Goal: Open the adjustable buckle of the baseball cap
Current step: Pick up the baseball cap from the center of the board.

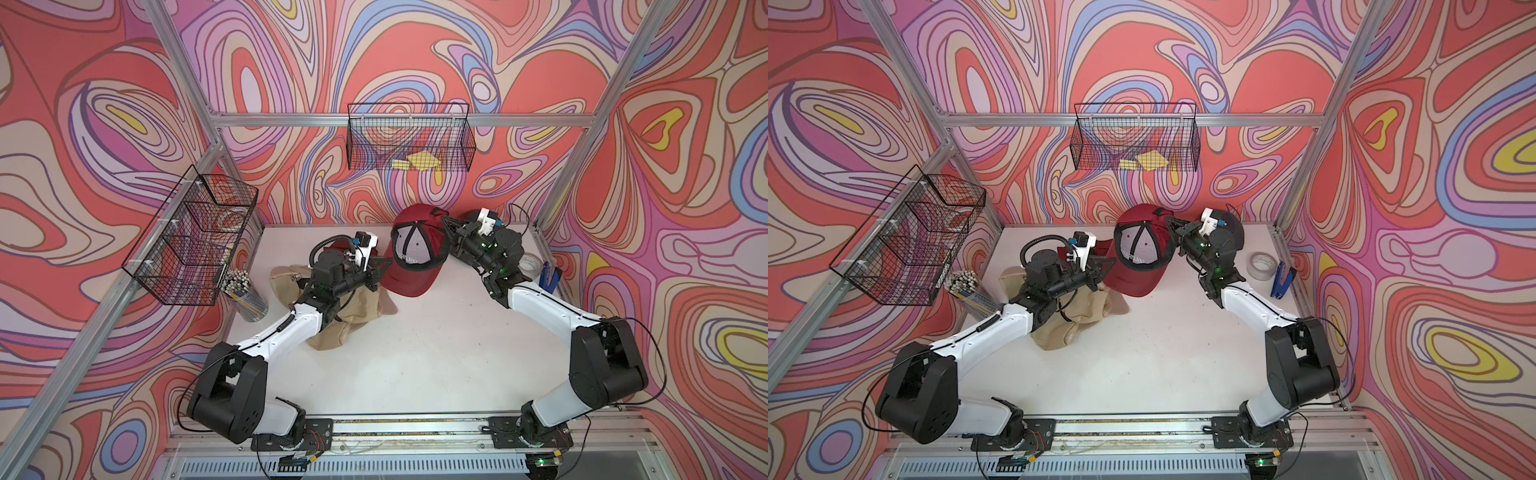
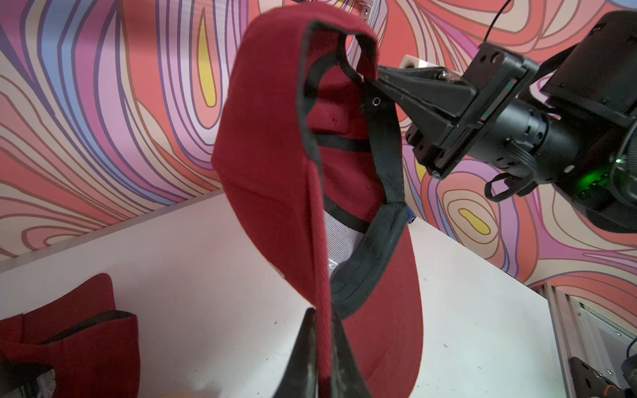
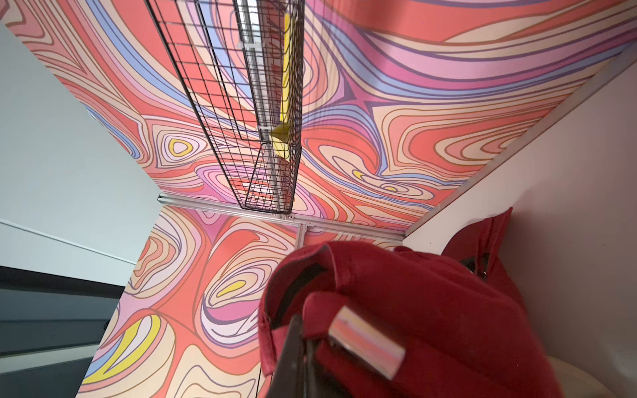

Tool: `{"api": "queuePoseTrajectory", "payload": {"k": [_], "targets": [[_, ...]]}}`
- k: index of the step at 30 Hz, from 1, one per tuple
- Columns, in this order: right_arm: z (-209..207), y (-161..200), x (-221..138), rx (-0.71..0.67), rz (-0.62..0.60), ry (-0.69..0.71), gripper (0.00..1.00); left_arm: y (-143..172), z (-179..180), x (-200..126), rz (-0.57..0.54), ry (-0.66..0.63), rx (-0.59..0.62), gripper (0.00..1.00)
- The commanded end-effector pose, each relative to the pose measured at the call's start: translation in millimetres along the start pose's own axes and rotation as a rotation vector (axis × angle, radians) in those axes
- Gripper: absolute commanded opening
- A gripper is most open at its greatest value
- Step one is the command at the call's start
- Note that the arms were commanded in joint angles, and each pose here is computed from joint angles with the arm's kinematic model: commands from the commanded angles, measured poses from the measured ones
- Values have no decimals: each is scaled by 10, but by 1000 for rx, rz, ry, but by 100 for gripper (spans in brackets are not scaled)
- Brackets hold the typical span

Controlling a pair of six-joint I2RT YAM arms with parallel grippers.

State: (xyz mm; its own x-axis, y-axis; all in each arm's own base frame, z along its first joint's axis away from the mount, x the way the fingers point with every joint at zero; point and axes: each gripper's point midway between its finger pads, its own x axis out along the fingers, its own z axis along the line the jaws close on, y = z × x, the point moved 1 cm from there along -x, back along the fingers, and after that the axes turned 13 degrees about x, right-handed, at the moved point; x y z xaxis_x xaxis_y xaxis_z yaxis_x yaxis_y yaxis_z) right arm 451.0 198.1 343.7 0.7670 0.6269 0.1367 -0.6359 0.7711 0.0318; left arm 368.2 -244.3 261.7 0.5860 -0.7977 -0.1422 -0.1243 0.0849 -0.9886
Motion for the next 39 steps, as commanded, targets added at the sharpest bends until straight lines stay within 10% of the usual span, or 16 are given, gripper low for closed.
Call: {"api": "queuePoseTrajectory", "payload": {"k": [1,19,39], "targets": [[222,131,104,-142,116,-9,0,-16,-58,100,44,55,-35,28],[-142,370,92,-583,458,311,0,-257,-380,71,45,174,-12,53],[-474,879,-375,-860,859,204,0,-211,-411,46,195,197,69,56]]}}
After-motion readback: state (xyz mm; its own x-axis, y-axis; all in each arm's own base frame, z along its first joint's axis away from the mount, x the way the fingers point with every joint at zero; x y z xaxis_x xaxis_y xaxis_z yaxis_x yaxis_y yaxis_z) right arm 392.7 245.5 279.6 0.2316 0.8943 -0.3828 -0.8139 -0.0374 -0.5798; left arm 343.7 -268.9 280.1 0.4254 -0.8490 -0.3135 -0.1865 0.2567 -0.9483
